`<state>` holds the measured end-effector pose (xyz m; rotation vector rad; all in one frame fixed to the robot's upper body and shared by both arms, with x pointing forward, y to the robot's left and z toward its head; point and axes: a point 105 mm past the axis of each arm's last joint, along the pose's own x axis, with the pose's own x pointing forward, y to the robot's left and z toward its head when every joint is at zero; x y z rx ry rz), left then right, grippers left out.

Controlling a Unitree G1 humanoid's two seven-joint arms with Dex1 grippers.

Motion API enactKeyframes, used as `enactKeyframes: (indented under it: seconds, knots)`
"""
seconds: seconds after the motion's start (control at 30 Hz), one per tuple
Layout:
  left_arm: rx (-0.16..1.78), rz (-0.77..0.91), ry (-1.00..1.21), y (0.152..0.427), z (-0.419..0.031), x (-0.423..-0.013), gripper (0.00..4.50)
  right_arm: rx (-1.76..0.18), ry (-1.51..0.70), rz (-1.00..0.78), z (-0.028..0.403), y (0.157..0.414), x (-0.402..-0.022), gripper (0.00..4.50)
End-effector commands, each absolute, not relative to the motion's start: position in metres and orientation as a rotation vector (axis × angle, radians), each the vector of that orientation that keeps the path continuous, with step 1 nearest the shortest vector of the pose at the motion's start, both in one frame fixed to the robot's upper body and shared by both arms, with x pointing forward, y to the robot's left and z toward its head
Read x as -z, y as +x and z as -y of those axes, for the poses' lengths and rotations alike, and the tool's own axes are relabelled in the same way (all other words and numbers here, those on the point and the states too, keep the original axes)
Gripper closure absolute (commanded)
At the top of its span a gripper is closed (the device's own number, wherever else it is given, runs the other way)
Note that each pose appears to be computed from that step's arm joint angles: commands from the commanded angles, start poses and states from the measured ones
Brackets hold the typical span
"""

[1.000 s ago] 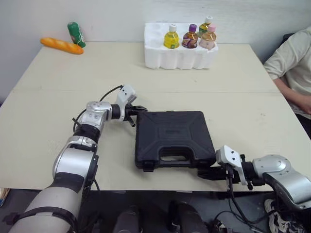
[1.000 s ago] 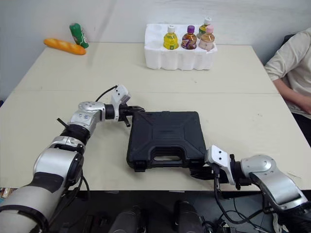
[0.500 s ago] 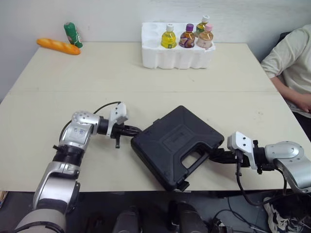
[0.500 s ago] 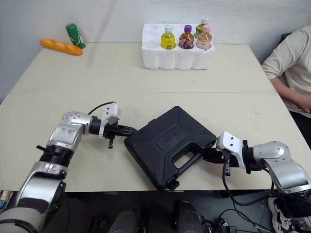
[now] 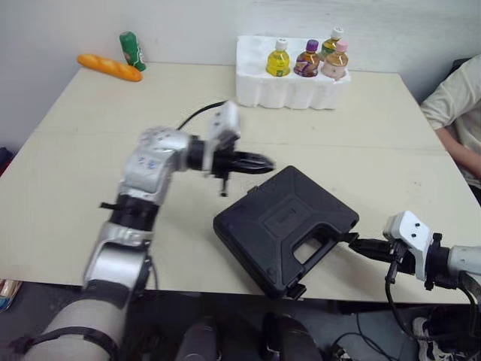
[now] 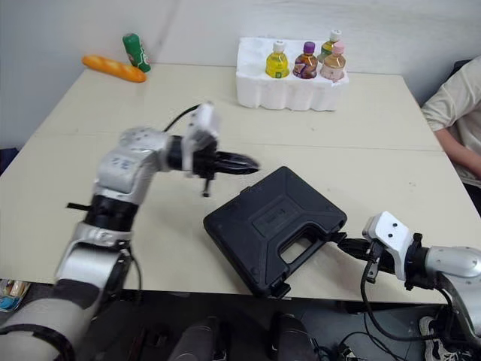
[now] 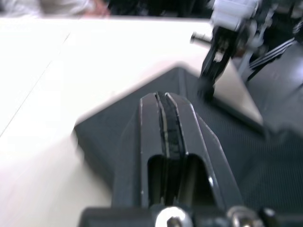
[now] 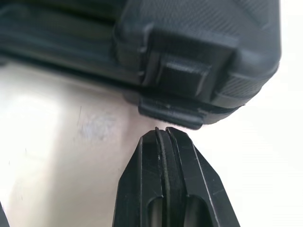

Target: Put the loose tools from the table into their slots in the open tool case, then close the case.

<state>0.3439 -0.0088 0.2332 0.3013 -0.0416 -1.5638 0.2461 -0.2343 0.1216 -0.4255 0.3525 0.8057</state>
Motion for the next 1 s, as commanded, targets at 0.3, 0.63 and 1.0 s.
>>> enactKeyframes:
  seconds: [0.3,0.63,1.0]
  knots:
    - [1.739,-0.145,0.435,0.328,0.087,-0.188,4.46,-0.660,-0.408,-0.275,0.220,0.242,-0.133,4.50]
    - [1.695,-0.282,0.795,0.333,0.077,-0.125,4.46,-0.642,-0.402,-0.267,0.214,0.240,-0.135,4.50]
    - [1.691,-0.297,0.899,0.331,0.065,-0.106,4.46,-0.706,-0.399,-0.240,0.195,0.254,-0.137,4.50]
